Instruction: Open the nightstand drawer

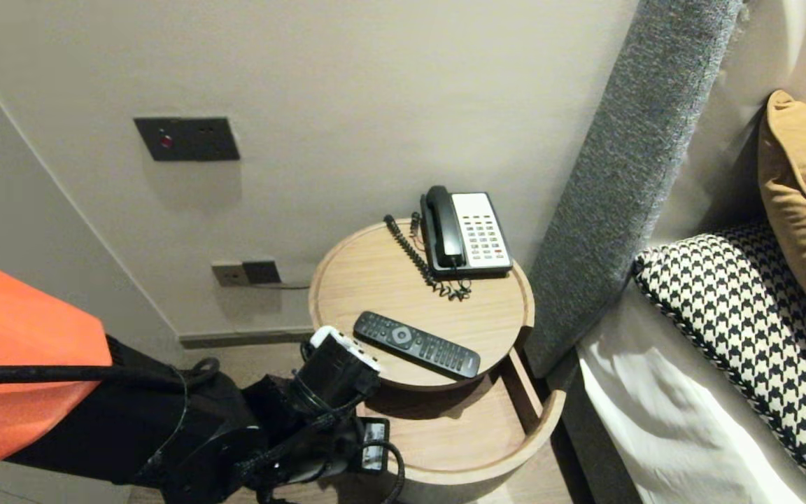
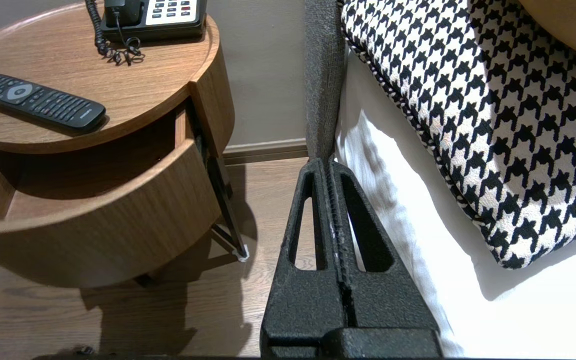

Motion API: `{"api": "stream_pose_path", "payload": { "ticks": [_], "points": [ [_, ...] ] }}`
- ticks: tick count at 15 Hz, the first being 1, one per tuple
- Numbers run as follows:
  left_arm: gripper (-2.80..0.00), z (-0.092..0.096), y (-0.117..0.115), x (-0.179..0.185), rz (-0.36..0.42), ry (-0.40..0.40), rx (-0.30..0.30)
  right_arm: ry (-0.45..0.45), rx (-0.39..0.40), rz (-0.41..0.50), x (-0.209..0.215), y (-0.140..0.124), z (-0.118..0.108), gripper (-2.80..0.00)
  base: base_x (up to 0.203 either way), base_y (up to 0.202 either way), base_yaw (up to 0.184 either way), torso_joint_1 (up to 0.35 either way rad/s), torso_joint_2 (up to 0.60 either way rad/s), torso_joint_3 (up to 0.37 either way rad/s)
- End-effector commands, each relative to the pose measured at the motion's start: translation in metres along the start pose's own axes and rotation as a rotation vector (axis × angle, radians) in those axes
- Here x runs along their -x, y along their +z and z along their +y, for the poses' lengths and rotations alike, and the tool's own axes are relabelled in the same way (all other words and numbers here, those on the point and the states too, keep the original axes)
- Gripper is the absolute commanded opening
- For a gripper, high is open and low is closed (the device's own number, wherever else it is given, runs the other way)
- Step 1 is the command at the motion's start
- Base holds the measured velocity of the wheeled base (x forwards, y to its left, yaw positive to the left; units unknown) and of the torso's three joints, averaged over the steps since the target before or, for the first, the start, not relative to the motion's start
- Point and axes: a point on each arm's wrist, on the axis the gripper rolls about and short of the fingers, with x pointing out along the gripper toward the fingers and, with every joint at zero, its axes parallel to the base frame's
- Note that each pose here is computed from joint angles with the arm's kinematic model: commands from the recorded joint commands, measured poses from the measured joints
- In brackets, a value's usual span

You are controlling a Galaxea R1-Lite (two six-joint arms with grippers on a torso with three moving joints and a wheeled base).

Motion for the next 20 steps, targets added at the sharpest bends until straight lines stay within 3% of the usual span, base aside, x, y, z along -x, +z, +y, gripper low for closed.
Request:
{"api": "stream_pose_path", "payload": {
  "ticks": [1, 14, 20],
  "points": [
    [-2.80, -0.001, -0.008, 0.010, 0.007, -0.014, 0.003, -0.001, 0.000, 0.039, -0.002, -0.011, 0.000, -2.80, 0.000, 0.000, 0.000, 0.000, 0.00, 0.000],
    [-2.80, 0.001, -0.034, 0.020, 0.091, -0.079, -0.031, -0.001, 0.000, 0.039, -0.002, -0.011, 0.000, -2.80, 0.000, 0.000, 0.000, 0.000, 0.00, 0.000],
    [-2.80, -0.010, -0.009, 0.047, -0.051, -0.164, -0.021, -0.001, 0.000, 0.041, -0.002, -0.011, 0.000, -2.80, 0.000, 0.000, 0.000, 0.000, 0.00, 0.000]
  ]
}}
